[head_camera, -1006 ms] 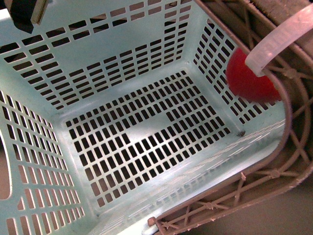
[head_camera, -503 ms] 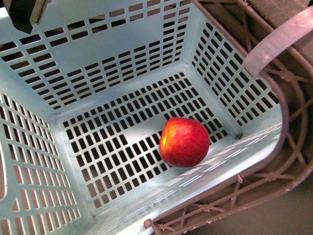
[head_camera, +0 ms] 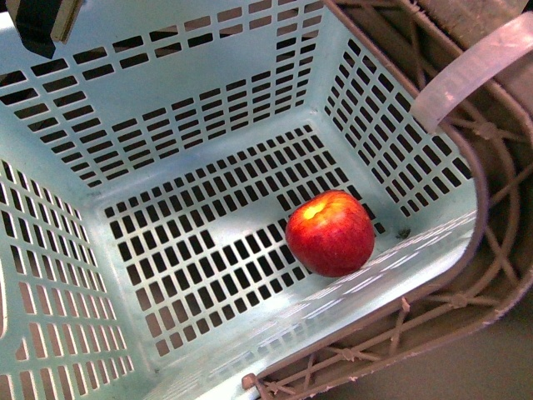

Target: Pick apple with right arm and hold basket with left

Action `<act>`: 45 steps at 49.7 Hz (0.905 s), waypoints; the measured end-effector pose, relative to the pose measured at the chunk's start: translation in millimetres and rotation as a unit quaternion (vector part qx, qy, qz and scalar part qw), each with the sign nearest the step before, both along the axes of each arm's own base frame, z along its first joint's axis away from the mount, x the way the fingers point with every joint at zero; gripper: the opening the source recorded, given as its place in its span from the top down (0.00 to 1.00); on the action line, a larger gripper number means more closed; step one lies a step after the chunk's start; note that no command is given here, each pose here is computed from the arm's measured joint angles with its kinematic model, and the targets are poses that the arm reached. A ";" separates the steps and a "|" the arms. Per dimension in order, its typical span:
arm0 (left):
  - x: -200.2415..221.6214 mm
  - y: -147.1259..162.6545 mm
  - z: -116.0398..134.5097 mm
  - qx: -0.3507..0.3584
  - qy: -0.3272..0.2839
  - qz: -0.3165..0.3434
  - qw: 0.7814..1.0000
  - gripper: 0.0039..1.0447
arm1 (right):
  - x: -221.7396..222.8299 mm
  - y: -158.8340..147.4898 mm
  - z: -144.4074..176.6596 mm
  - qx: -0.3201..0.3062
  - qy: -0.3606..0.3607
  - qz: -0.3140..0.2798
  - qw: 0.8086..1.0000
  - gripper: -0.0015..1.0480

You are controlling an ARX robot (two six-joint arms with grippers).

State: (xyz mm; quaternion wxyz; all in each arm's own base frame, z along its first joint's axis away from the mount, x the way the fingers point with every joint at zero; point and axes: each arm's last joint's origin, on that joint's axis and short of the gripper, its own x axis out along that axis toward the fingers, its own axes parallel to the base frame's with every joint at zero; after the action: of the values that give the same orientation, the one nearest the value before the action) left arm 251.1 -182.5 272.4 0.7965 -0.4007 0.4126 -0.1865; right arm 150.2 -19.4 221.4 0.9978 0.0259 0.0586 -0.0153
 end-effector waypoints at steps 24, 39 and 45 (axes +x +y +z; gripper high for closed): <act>-0.1 -0.1 0.1 -0.001 0.000 0.000 1.000 0.84 | -23.6 18.6 -33.0 -0.024 -0.056 0.012 0.998 0.98; -0.1 -0.1 0.2 -0.001 0.000 0.000 1.000 0.84 | -32.3 18.9 -43.0 -0.024 -0.055 0.014 0.998 0.98; -0.1 -0.1 0.2 0.000 0.000 0.000 1.000 0.84 | -35.2 19.0 -46.0 -0.024 -0.056 0.014 0.998 0.98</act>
State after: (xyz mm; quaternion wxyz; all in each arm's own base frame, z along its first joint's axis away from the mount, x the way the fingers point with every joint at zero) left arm 251.0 -182.6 272.7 0.7964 -0.4010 0.4124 -0.1867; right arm 115.0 -0.4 175.4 1.0000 0.0016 0.0028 -0.0017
